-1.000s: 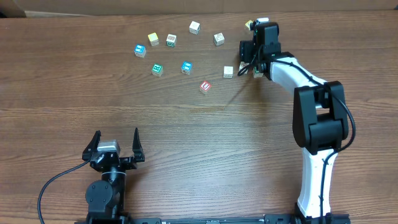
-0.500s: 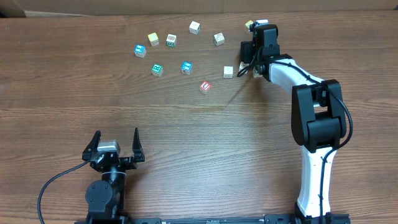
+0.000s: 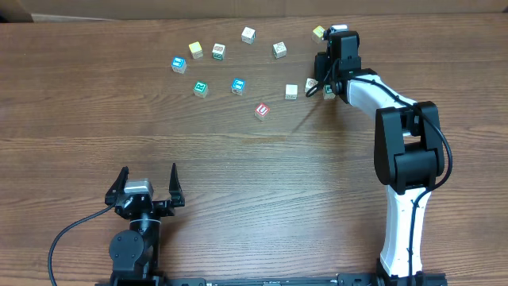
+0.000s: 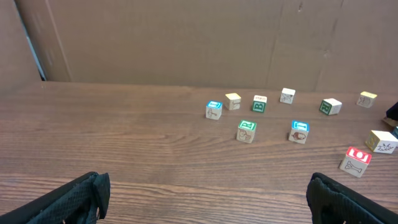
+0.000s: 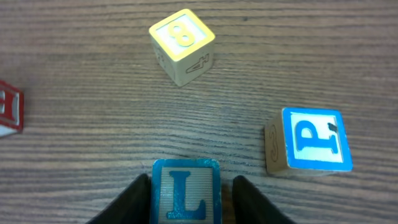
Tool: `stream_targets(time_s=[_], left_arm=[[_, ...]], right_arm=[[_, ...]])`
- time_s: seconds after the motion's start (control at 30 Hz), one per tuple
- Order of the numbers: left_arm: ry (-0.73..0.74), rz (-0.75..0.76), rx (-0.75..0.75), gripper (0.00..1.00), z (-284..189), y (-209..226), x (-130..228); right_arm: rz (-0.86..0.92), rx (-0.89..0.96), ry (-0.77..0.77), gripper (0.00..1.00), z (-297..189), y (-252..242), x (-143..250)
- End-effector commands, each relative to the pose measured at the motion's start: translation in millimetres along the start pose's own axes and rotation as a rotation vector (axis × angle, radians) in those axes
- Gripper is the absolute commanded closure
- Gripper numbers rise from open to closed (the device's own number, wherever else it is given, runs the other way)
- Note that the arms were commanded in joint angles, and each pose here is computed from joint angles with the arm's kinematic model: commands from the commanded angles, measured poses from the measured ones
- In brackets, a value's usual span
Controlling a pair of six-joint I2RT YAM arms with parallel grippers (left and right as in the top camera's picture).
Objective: Form a horizontal line
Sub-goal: 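Close the right gripper on the L block and lift it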
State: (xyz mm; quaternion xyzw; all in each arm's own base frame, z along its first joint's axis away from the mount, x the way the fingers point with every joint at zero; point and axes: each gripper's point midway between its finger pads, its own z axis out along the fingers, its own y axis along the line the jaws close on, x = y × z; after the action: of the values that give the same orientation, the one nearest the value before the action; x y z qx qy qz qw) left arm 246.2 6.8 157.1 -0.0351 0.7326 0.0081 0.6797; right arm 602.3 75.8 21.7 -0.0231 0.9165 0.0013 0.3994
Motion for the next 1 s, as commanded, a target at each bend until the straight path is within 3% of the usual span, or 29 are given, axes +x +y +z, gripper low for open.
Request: stream_targets(time_s=[0.0,0.17,0.47,0.5,0.57,0.73,0.97], left_arm=[[-0.007,0.022,0.007,0.0,-1,-2,-1],[-0.007,0.022,0.007,0.0,-1,-2,-1],[-0.007,0.022,0.007,0.0,-1,-2,-1],[-0.007,0.022,0.007,0.0,-1,-2,-1],[-0.007,0.022,0.007,0.01,-1,-2,-1],[-0.007,0.022,0.007,0.0,-1,-2,-1],[-0.007,0.022,0.007,0.0,-1,-2,-1]], right_arm=[[0.002,0.007,-0.014,0.66,0,-2,-3],[0.003,0.006,-0.025,0.68,0,-2,-7],[0.004,0.006,-0.033,0.8,-4,-2,-12],[0.004,0.005,-0.033,0.78,-4,-2,-12],[0.004,0.006,-0.033,0.64,-4,-2,-12],[0.004,0.005,-0.029,0.63,-3,-2,-11],[0.004,0.006,-0.034,0.77,-7,-2,-15]])
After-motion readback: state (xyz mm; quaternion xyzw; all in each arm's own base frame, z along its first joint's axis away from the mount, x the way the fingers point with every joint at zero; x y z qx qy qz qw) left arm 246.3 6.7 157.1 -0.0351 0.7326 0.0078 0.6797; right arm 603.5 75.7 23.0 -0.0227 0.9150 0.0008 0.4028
